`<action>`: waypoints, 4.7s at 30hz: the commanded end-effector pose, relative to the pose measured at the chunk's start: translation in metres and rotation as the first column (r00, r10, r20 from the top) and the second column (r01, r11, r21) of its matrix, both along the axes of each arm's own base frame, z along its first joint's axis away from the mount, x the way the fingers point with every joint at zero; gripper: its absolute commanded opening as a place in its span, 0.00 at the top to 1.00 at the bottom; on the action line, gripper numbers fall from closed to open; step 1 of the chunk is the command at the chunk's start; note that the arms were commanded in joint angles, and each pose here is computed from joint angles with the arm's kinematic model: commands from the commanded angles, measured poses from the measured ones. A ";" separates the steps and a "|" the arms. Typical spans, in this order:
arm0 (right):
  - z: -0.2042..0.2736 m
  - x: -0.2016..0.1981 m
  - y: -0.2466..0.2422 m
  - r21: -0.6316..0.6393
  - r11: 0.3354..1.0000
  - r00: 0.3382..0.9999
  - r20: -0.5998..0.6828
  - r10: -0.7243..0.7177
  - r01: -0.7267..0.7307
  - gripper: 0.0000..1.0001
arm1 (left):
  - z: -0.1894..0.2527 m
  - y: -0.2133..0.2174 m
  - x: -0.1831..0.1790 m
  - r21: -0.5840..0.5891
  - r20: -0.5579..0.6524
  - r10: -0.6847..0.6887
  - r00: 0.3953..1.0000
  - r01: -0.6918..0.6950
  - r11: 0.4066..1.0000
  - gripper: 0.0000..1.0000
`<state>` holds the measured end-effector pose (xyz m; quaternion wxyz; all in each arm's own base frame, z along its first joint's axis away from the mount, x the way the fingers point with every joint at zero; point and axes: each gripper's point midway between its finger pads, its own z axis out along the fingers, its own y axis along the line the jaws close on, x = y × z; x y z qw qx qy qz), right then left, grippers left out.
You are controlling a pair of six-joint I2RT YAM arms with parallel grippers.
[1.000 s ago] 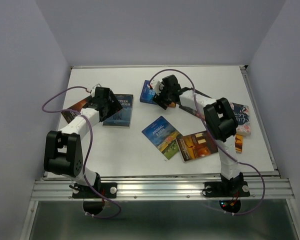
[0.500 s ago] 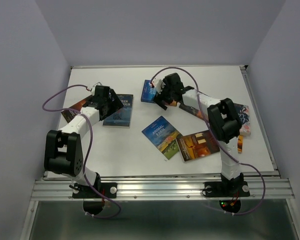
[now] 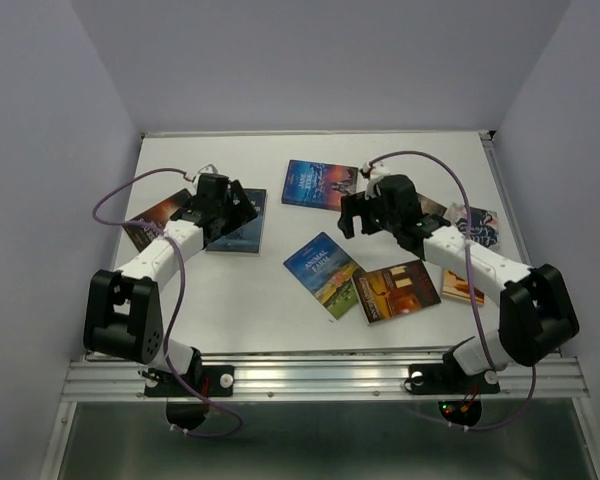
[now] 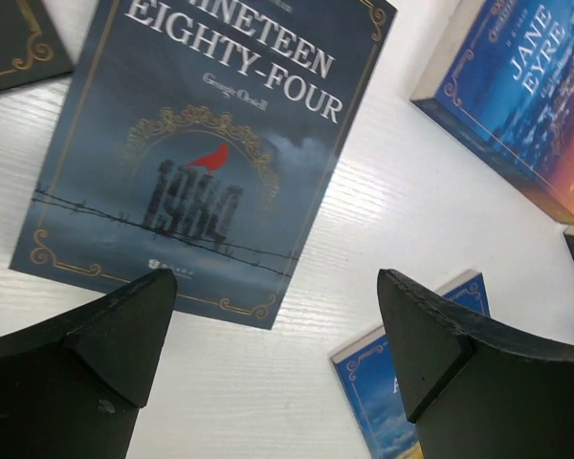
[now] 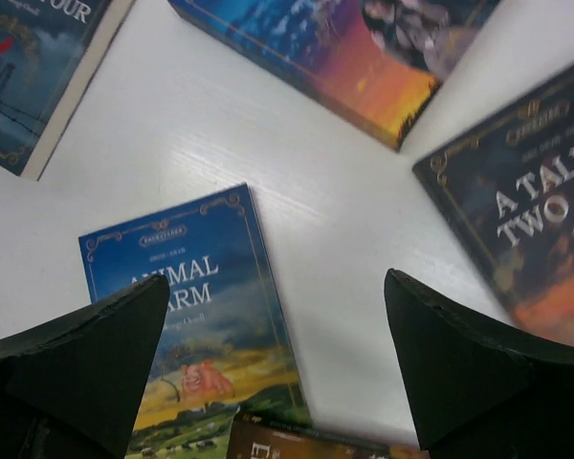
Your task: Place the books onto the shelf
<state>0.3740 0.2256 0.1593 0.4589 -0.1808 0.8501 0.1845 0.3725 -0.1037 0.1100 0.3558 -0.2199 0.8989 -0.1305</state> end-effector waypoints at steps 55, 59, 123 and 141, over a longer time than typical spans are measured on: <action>-0.125 -0.062 0.022 0.047 0.987 0.866 -0.475 0.155 -0.151 0.22 | -0.070 -0.159 -0.122 -0.293 -0.156 -0.428 0.890 0.373 0.881 0.06; -0.141 -0.080 0.013 0.031 0.991 0.831 -0.542 0.123 -0.126 0.39 | -0.079 -0.176 -0.130 -0.332 -0.165 -0.463 0.871 0.393 0.857 0.13; -0.099 -0.080 0.031 0.362 0.912 0.753 -0.651 0.100 0.192 0.72 | -0.013 -0.231 -0.097 -0.309 0.191 -0.643 0.742 0.667 0.678 0.40; -0.057 -0.067 0.003 0.327 0.937 0.890 -0.453 0.042 0.123 0.26 | 0.074 -0.189 -0.051 -0.269 0.367 -0.282 0.887 0.391 0.880 1.00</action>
